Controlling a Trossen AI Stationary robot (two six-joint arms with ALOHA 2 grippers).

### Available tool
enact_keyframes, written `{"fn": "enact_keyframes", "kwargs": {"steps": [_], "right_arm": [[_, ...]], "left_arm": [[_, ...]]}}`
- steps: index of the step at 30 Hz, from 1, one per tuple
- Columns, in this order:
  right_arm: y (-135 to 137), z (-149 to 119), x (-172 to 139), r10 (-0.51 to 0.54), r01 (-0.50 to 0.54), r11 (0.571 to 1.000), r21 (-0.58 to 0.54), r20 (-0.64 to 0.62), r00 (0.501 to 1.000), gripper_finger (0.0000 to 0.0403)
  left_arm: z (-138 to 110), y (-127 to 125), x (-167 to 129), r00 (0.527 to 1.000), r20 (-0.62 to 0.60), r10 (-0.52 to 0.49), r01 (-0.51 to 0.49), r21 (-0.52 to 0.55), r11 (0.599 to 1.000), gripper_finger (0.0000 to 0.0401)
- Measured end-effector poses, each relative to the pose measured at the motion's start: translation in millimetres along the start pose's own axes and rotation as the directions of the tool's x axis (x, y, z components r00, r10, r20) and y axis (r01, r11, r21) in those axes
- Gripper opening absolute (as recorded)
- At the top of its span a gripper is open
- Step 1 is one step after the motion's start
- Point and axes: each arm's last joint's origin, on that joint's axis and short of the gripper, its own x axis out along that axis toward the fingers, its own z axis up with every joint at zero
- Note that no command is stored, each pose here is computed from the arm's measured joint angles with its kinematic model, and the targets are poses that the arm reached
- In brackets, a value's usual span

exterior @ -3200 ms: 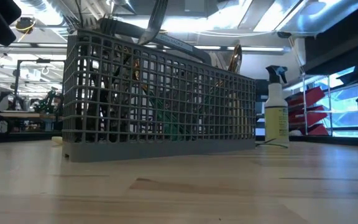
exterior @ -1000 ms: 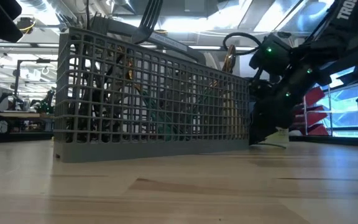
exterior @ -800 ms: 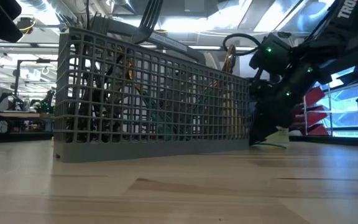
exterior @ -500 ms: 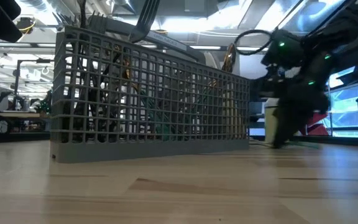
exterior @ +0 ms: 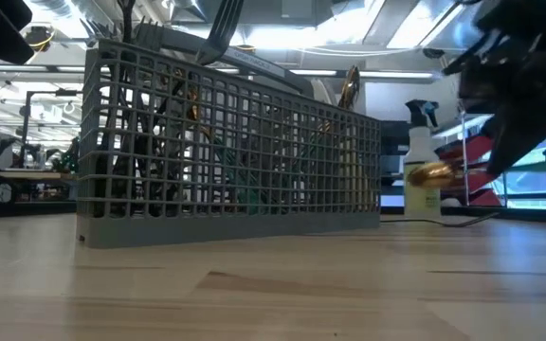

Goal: Sort silverware
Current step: Put the spoon into the silverware tray

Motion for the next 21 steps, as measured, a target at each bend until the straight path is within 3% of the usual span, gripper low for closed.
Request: {"fn": "enact_keyframes", "kwargs": {"steps": [4, 8, 11, 14, 18, 21], "right_arm": [[-6, -8, -18, -0.06, 0.054, 0.997, 0.062, 0.091, 0.994, 0.0], [-4, -3, -33, -0.09, 0.058, 0.992, 0.109, 0.309, 0.947, 0.0], [7, 13, -42, -0.032, -0.023, 0.995, 0.1, 0.51, 0.859, 0.0], [27, 32, -50, 0.099, -0.121, 0.993, -0.012, 0.659, 0.745, 0.0], [50, 53, -45, 0.18, -0.163, 0.982, -0.099, 0.762, 0.622, 0.0], [67, 69, -32, 0.204, -0.146, 0.979, -0.145, 0.793, 0.574, 0.0]], "left_arm": [[0, 0, 0, 1.0, 0.0, 0.001, -0.001, 0.0, 1.0, 0.0115], [0, 0, 0, 1.0, 0.0, 0.001, -0.001, 0.0, 1.0, 0.0115], [0, 0, 0, 1.0, 0.0, 0.001, -0.001, 0.0, 1.0, 0.0115], [0, 0, 0, 1.0, 0.0, 0.001, -0.001, 0.001, 1.0, 0.0115], [0, 0, 0, 1.0, 0.004, 0.004, -0.004, 0.004, 1.0, 0.0115], [0, 1, 1, 1.0, 0.004, 0.005, -0.005, 0.004, 1.0, 0.0115]]}}
